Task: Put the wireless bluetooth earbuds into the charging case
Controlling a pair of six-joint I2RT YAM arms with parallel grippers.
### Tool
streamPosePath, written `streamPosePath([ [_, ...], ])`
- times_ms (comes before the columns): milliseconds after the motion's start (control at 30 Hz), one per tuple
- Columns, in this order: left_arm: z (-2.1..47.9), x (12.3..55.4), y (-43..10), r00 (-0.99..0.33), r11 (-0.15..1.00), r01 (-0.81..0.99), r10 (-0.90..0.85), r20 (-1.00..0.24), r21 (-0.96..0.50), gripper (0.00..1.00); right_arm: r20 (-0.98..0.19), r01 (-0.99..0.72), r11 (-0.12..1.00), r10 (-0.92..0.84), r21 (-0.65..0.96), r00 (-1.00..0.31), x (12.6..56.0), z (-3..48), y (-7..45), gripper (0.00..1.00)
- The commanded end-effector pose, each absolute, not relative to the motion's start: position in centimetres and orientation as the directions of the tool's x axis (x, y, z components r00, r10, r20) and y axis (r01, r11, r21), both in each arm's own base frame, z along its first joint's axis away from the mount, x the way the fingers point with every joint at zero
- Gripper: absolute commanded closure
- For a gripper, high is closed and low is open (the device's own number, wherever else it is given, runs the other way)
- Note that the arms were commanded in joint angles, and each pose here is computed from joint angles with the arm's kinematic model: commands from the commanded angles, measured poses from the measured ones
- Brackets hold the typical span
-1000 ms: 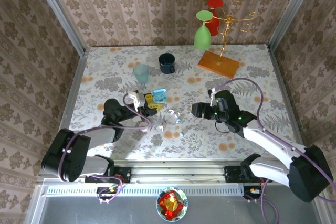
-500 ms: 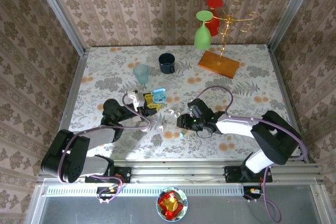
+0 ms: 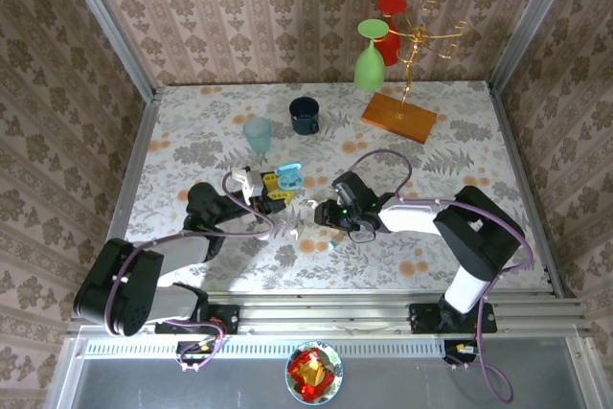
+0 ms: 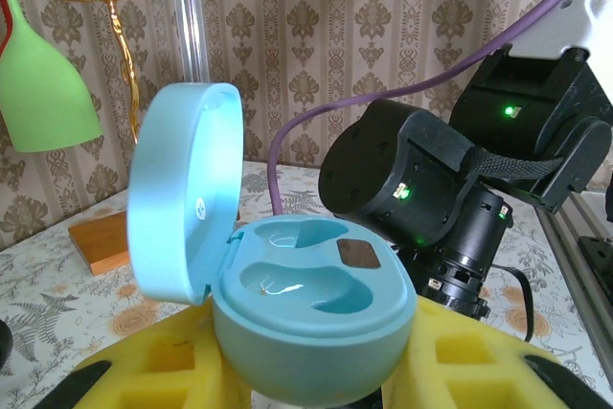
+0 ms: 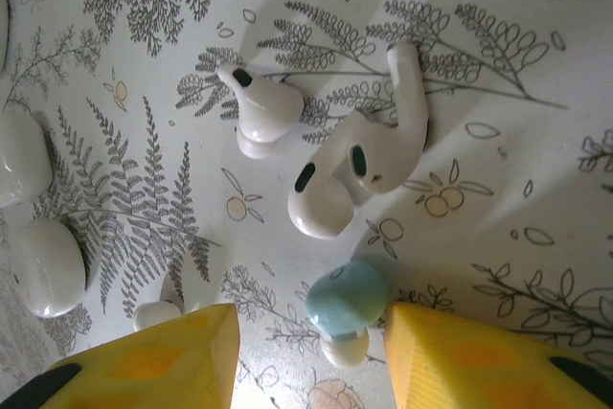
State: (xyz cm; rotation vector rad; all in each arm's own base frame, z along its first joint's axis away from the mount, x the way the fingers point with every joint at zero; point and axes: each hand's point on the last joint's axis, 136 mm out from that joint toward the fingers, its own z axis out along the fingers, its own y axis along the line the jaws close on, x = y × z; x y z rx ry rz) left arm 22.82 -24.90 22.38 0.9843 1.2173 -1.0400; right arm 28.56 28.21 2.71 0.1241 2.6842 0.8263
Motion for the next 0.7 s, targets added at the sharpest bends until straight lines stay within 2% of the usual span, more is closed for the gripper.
streamPosePath([
  [0,23.7,22.2,-24.5,0.101,0.239,0.968,-0.114,-0.988,0.071,0.73,-0.304,-0.012,0.851,0.174,0.524,-0.937,30.0,2.4,27.5,0.54],
  [433,23.5,23.3,-23.5,0.121,0.304,0.949,-0.106,-0.987,0.083,0.73,-0.286,-0.093,0.806,0.098,0.585,-0.953,31.0,4.3,29.8,0.58],
  [567,23.7,24.0,-23.0,0.129,0.339,0.937,-0.105,-0.986,0.087,0.73,-0.32,-0.066,0.873,0.106,0.484,-0.942,31.2,4.5,27.6,0.58],
  [667,23.9,24.3,-22.8,0.136,0.349,0.933,-0.107,-0.985,0.091,0.73,-0.307,-0.021,0.879,0.144,0.476,-0.941,30.5,4.3,26.6,0.58],
])
